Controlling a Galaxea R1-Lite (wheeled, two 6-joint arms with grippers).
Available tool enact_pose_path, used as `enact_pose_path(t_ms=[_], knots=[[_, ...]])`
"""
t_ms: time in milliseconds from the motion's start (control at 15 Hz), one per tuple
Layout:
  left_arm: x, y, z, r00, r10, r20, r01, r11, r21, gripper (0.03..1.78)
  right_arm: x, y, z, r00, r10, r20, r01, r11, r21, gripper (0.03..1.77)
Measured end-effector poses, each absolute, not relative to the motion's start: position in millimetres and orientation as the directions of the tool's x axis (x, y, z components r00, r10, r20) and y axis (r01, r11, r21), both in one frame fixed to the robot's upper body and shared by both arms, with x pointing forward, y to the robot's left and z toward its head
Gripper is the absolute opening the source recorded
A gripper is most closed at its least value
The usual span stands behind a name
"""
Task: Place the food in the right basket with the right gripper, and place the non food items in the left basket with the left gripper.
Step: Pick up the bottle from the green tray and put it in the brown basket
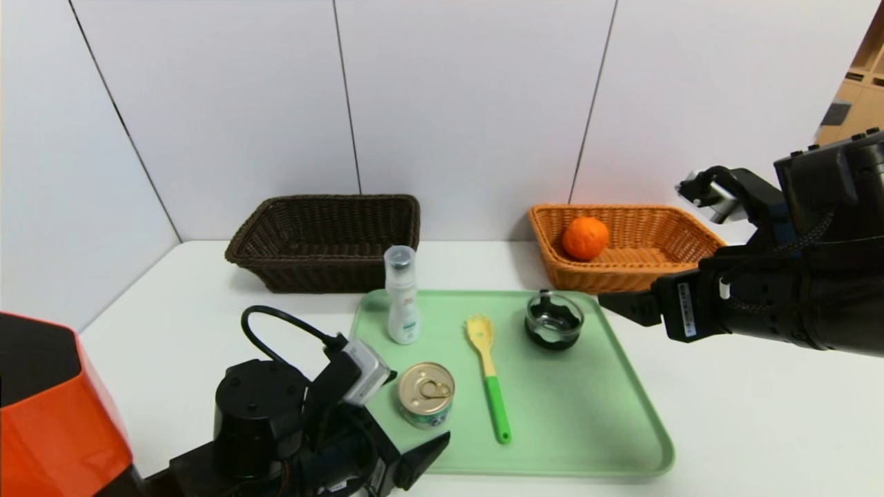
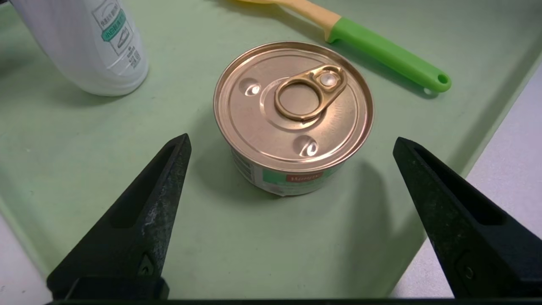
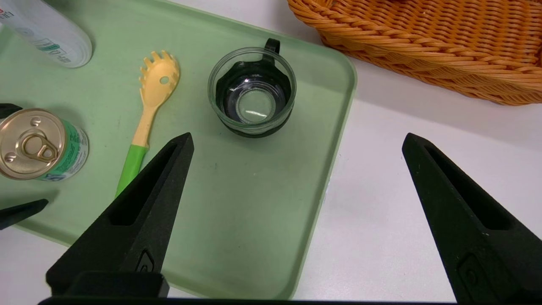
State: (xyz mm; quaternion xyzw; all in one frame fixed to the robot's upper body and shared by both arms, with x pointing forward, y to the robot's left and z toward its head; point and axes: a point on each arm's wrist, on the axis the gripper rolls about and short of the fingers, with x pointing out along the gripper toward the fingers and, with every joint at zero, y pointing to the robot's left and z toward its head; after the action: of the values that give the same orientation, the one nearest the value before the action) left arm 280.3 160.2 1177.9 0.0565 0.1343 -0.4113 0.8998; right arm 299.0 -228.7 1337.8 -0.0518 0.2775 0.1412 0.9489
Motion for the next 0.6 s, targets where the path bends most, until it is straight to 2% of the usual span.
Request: enact_pose_path(t_ms=[600], knots=[[291.3, 150.3, 1171.8, 0.632, -0.731, -0.257, 0.756, 0.655, -0.003, 1.69, 300.0, -228.2, 1334.6, 0.801, 0.236, -0.550, -0.297, 0.955, -0.024, 1.70]])
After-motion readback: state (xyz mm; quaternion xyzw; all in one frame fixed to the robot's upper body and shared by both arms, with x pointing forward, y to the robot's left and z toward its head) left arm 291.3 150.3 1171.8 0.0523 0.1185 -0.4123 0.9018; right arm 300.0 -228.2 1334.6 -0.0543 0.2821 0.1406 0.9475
